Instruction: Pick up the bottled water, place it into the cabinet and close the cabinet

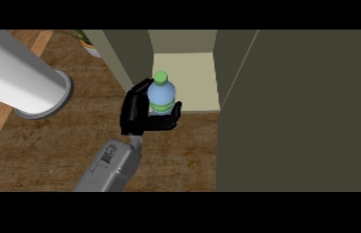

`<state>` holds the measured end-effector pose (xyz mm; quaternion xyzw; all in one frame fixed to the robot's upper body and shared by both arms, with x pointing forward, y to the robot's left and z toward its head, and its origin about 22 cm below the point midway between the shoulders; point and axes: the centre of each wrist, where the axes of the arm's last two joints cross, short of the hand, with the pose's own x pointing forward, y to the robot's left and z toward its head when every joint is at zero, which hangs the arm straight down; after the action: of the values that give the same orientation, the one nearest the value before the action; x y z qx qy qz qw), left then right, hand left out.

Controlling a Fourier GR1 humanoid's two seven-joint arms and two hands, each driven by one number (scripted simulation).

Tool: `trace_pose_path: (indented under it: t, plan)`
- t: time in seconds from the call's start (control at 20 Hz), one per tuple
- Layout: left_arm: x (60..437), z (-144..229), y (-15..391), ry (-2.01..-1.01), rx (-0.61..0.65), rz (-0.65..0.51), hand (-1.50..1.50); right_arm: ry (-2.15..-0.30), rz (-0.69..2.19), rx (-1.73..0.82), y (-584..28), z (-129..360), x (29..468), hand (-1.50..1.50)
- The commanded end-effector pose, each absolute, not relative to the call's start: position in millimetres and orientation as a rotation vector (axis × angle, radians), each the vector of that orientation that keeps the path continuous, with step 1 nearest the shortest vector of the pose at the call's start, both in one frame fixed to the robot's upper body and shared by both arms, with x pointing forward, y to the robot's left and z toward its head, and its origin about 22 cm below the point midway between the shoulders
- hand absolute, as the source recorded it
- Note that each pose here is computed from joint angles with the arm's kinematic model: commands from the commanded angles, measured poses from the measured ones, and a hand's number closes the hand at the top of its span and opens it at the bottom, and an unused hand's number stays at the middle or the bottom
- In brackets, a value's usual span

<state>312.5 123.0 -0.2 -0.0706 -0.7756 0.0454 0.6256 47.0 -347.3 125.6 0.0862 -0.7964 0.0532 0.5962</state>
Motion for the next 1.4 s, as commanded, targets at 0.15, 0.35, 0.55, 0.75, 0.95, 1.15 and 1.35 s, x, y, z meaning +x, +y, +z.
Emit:
trace_pose_path:
  t: [0.15, 0.35, 0.55, 0.75, 0.95, 1.15, 1.35]
  plan:
    - [348, 19, 112, -1.741, -0.01, 0.061, 1.5, -1.902, 0.14, 0.261, -333, 157, 39, -1.5]
    - [358, 26, 97, -1.695, 0.047, 0.045, 1.5, -1.898, 0.132, 0.278, -322, 157, 37, -1.5]
    - [384, 39, 89, -1.68, 0.047, 0.049, 1.5, -1.893, 0.129, 0.309, -326, 152, 43, -1.5]
    - [392, 28, 98, -1.662, 0.056, 0.09, 1.5, -1.908, 0.126, 0.296, -324, 158, 37, -1.5]
    - [397, 23, 90, -1.678, 0.128, 0.072, 1.5, -1.889, 0.091, 0.307, -336, 145, 47, -1.5]
    - [411, 35, 90, -1.704, 0.15, 0.07, 1.5, -1.899, 0.098, 0.322, -328, 153, 35, -1.5]
    - [425, 38, 109, -1.726, 0.226, 0.042, 1.5, -1.916, 0.118, 0.306, -343, 146, 42, -1.5]
